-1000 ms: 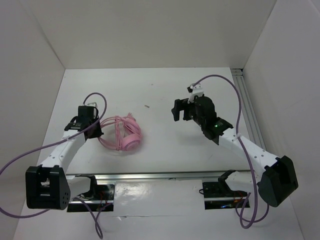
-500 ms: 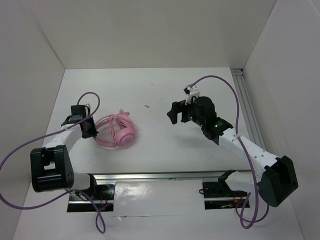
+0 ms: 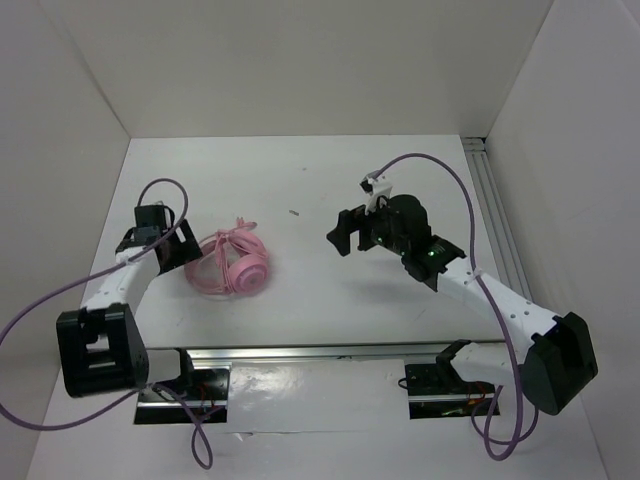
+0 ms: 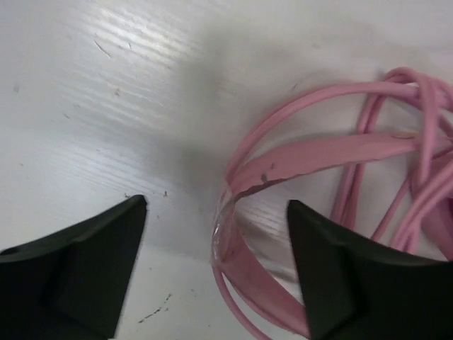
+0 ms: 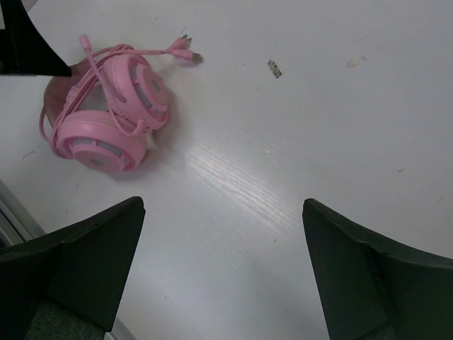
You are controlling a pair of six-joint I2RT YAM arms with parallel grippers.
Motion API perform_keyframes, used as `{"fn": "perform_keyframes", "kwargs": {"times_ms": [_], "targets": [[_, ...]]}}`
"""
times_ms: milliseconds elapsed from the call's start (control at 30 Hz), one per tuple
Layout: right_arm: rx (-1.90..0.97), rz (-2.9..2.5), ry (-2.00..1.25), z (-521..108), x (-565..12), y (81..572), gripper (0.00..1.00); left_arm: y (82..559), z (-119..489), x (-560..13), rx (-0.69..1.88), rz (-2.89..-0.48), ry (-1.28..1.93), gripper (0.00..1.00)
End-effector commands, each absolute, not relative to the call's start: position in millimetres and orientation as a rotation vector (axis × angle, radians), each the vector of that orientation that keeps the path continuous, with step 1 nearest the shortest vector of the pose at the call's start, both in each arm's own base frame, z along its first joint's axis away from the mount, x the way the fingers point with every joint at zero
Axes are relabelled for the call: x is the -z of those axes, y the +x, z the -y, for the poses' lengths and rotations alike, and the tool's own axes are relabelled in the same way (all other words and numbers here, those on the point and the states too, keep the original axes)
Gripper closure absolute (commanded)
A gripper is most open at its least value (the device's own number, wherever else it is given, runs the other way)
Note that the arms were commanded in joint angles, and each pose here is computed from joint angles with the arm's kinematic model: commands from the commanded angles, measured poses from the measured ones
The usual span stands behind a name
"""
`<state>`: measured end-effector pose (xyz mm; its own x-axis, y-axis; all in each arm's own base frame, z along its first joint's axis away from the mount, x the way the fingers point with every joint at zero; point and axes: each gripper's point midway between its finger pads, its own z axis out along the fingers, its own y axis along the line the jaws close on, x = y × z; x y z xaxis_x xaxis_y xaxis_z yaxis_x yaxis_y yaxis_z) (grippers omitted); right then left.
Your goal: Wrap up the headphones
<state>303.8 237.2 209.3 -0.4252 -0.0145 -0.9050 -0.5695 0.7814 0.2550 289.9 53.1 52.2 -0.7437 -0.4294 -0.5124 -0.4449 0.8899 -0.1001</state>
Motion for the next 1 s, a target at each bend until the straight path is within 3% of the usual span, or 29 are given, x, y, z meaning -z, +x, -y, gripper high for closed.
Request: {"fn": "perform_keyframes", "kwargs": {"times_ms": [0,233,433,500,767,967], "targets": [[-0.729,-1.837,-0.471,-247.9,-254.6,291.6,0.0,310.7,-57.5,-120.1,-0.004,-2.282,-0.634,0.0],[-0.638,-1.833,-0.315,-219.1,-316.3,271.2,0.0,283.3,-26.7,-226.7,0.194,-2.009,-0.558,0.0],[-0.699,-1.786,-0.223,-181.5,-378.1,220.0,0.0,185.6,31.8,-361.9,0.413,-1.685,-0.296,0.0],[-0.751,-1.729,-0.2,-163.8,-405.8,193.4,0.0,149.9,34.9,-371.9,0.404,-1.65,-0.32,0.0],[-0.8,-1.627,-0.191,-105.7,-473.1,117.2,0.0,110.2,64.6,-357.6,0.587,-1.618,-0.238,0.0],[-0.744,-1.616,-0.159,-93.1,-470.0,116.0,0.0,106.4,66.7,-372.1,0.578,-1.584,-0.164,0.0]]}}
